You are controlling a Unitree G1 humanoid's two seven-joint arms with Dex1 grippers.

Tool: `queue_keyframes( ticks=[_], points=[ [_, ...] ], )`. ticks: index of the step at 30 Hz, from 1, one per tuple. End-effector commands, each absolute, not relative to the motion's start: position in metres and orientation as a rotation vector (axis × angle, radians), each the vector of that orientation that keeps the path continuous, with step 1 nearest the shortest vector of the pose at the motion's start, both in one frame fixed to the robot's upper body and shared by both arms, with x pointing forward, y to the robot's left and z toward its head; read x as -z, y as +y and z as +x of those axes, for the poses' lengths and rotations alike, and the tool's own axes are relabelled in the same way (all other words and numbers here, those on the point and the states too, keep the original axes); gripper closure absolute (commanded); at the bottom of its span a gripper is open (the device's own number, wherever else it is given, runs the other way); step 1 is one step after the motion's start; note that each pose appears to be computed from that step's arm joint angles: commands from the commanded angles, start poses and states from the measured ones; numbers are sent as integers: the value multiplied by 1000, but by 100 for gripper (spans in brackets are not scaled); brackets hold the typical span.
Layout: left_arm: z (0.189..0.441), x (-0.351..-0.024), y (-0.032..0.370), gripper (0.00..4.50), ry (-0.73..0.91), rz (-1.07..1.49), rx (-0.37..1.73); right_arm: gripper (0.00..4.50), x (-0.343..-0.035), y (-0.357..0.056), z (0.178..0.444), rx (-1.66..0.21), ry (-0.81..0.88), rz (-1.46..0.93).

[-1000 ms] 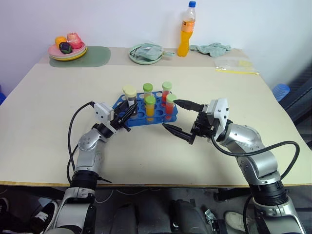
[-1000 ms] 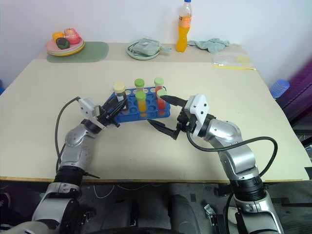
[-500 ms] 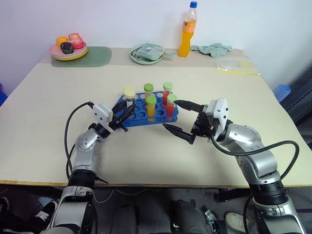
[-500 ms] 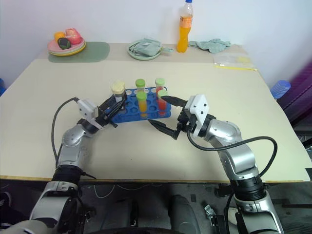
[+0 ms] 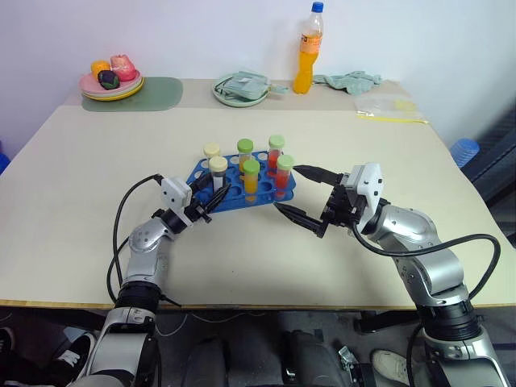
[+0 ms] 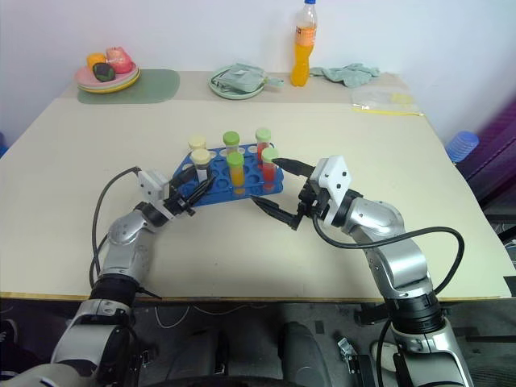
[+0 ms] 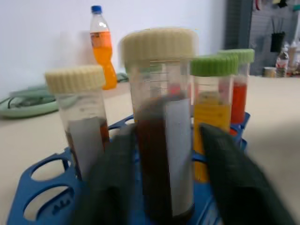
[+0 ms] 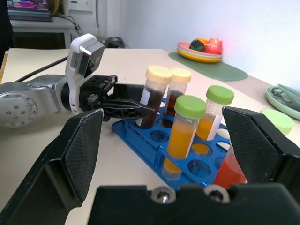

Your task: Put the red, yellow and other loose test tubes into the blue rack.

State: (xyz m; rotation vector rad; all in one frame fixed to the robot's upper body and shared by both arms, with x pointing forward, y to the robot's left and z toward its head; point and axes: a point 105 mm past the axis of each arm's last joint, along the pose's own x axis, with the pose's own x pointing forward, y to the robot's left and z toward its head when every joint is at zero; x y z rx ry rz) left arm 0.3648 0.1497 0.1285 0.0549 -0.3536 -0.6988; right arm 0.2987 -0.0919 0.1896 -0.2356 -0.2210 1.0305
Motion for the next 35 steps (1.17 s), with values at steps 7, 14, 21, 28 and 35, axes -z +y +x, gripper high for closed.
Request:
queue_keyframes(
  ticks=[7,14,21,28,35],
  points=[
    [299,-141,171,2,-188,-62,966,0,-191,-107,300,-984,-235,-267],
    [262,-158,214,2,-44,13,1035,0,-182,-130,299,-900,-189,-268],
    [246,-169,227,2,-18,15,1112,0,-176,-131,296,-913,-169,-279],
    [246,-170,241,2,-11,63,1105,0,-173,-125,297,-920,-191,-300],
    [261,-186,250,2,-11,138,1132,0,-168,-122,301,-873,-225,-283]
  ],
)
